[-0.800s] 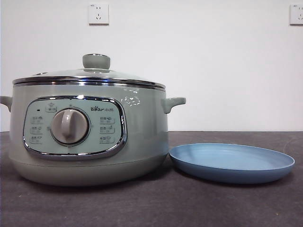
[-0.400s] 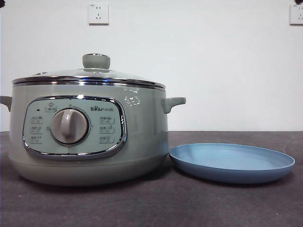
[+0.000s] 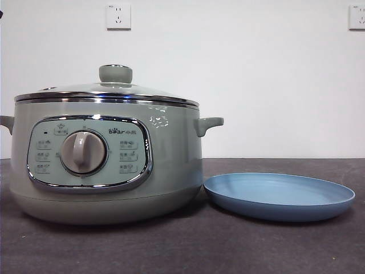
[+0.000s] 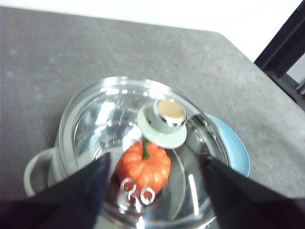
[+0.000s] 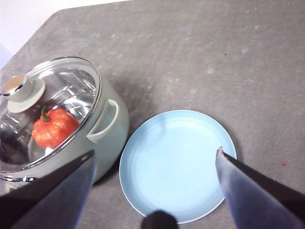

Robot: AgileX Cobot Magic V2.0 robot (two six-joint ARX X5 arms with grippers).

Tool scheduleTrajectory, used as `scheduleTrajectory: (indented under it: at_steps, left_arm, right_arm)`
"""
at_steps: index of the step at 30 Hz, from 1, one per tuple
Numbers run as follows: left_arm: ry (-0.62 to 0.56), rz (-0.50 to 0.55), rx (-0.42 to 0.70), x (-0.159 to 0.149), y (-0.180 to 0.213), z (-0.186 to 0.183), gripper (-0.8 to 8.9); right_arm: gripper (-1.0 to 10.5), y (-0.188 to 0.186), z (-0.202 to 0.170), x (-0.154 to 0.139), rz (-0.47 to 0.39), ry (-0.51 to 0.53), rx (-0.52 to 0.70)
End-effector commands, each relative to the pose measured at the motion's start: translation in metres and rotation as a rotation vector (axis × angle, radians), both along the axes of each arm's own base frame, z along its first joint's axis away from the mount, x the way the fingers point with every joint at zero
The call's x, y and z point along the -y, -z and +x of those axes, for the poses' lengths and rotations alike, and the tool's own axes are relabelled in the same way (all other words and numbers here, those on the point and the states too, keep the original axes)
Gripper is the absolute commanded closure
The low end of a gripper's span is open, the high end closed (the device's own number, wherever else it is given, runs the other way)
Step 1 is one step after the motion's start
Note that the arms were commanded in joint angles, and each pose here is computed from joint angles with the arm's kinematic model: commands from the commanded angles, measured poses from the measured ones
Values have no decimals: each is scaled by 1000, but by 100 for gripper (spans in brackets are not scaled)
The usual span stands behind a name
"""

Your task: Take the pumpkin out from the steamer,put the pumpkin in the blue plate,close the lid

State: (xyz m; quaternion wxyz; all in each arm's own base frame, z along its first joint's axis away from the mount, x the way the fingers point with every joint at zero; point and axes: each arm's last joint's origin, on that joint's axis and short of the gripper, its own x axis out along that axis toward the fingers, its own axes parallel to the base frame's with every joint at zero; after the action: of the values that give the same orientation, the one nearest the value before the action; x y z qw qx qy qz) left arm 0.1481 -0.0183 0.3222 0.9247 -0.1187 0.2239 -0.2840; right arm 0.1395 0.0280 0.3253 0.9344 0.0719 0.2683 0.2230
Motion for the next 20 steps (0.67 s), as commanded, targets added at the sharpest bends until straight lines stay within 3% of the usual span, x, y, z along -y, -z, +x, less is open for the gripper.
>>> scheduleTrajectory:
  at_steps: [1, 7, 13, 20]
  left_arm:
    - [-10, -7, 15, 4, -8, 4, 405]
    - [25, 51, -9, 22, -25, 26, 405]
    - [67, 176, -44, 52, -38, 53, 406]
    - [88, 318, -87, 93, -27, 88, 406]
  right_arm:
    - [523, -1, 0, 0, 9, 1, 1]
    - [524, -1, 0, 0, 9, 1, 1]
    - [533, -1, 0, 0, 9, 1, 1]
    - [533, -1, 0, 0, 9, 1, 0]
